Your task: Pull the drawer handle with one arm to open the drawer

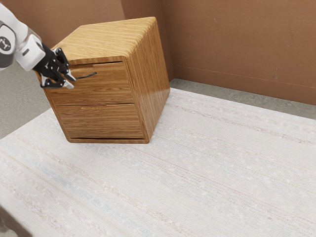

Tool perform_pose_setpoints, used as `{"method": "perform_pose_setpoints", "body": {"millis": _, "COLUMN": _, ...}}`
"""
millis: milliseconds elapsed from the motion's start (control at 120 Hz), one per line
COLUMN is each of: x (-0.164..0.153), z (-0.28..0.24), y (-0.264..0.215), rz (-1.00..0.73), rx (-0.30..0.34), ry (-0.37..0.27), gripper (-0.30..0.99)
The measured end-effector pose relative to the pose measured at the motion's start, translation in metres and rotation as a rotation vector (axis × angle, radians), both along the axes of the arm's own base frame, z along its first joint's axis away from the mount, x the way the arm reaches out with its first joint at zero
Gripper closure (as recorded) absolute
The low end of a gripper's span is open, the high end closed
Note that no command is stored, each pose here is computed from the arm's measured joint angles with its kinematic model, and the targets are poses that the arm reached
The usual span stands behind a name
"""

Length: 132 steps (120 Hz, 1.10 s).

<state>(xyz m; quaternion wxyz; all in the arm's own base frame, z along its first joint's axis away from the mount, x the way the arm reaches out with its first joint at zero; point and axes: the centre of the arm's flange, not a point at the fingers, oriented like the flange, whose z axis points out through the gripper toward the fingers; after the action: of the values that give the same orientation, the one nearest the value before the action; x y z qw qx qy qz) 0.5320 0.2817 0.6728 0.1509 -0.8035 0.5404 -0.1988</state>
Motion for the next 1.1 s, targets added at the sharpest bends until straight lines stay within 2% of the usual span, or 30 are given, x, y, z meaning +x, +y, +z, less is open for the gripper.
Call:
{"method": "perform_pose_setpoints", "body": {"millis": 183, "x": 0.006, "z": 0.002, "y": -0.012, "rz": -0.021, "rx": 0.003, "ry": -0.007, "gripper": 0.69}}
{"method": "perform_pose_setpoints", "body": {"millis": 508, "x": 0.031, "z": 0.001, "y": -0.051, "rz": -0.088, "rx": 0.014, "ry": -0.02, "gripper": 0.52}}
{"method": "perform_pose_setpoints", "body": {"millis": 867, "x": 0.018, "z": 0.001, "y": -0.017, "rz": -0.022, "rx": 0.018, "ry": -0.025, "gripper": 0.5}}
{"method": "perform_pose_setpoints", "body": {"millis": 1100, "x": 0.021, "z": -0.004, "y": -0.017, "rz": -0.018, "rx": 0.015, "ry": -0.021, "gripper": 0.49}}
